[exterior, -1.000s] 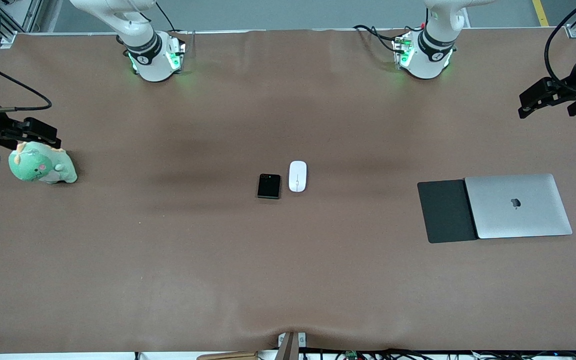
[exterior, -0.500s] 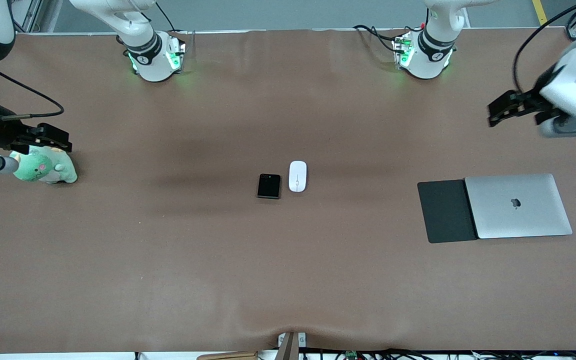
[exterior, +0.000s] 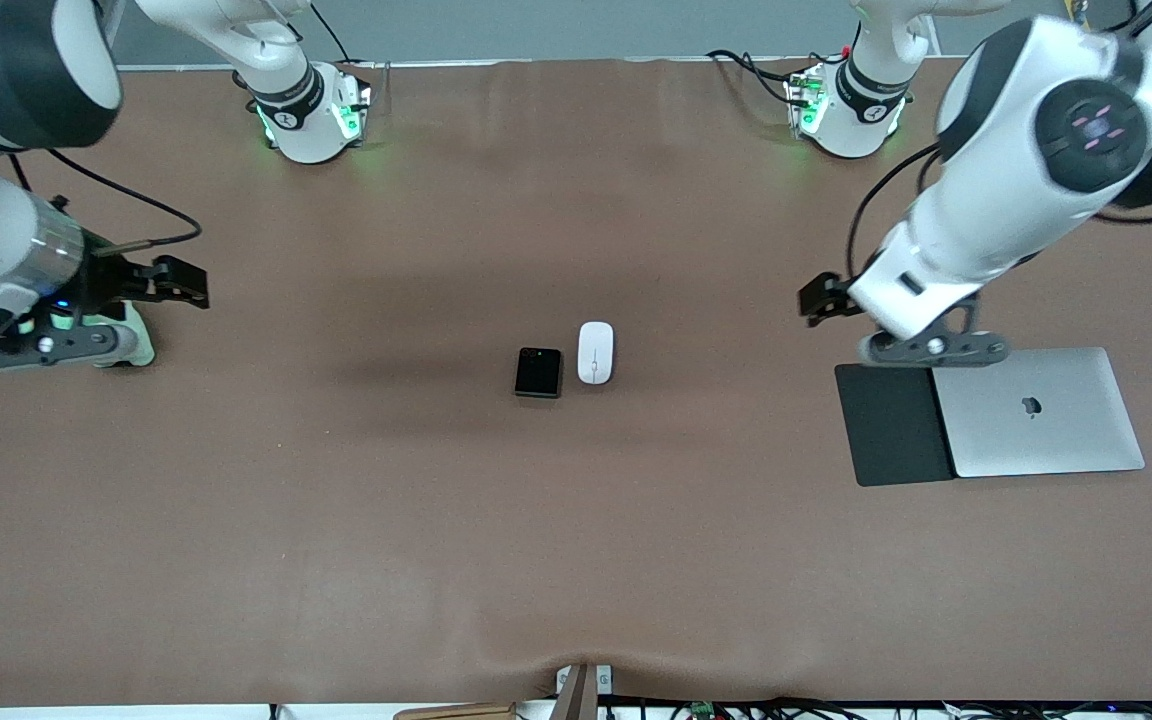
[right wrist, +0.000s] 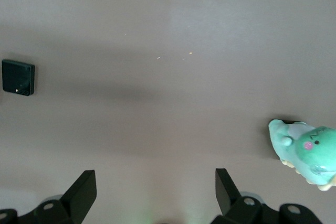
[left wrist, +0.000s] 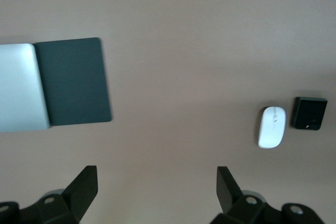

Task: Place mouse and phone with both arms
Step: 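Reach the left gripper toward the white mouse while the right gripper reaches the phone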

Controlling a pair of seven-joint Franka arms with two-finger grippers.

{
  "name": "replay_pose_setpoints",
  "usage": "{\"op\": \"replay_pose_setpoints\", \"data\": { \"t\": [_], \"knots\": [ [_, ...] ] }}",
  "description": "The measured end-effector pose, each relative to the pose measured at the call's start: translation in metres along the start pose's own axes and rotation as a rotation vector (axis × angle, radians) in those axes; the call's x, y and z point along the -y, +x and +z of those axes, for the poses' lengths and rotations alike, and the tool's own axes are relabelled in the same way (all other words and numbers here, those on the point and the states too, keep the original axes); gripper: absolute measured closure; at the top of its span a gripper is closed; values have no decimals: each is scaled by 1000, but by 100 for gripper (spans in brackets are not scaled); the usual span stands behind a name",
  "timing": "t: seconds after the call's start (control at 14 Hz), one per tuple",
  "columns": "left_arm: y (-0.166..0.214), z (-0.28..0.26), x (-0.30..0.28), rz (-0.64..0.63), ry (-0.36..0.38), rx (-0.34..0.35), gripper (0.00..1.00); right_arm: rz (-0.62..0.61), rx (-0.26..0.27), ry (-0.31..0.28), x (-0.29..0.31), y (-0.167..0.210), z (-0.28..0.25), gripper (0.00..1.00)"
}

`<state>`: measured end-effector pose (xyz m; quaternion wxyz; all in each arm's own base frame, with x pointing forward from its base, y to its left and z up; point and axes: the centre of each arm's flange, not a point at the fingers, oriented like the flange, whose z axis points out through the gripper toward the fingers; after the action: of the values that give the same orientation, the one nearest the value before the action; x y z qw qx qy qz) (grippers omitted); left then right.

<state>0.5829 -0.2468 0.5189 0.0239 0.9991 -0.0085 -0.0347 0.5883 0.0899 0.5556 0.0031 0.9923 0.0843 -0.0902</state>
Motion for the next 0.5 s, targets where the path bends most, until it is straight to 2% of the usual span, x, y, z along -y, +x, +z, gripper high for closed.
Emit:
{"op": "replay_pose_setpoints", "data": {
  "t": [0.36, 0.5],
  "knots": [
    [-6, 62, -83, 11, -28, 13, 0, -82, 37, -17, 55, 12, 23, 0],
    [-10, 76, -101, 29, -37, 8, 0, -83, 34, -18, 73, 13, 26, 0]
  ]
}}
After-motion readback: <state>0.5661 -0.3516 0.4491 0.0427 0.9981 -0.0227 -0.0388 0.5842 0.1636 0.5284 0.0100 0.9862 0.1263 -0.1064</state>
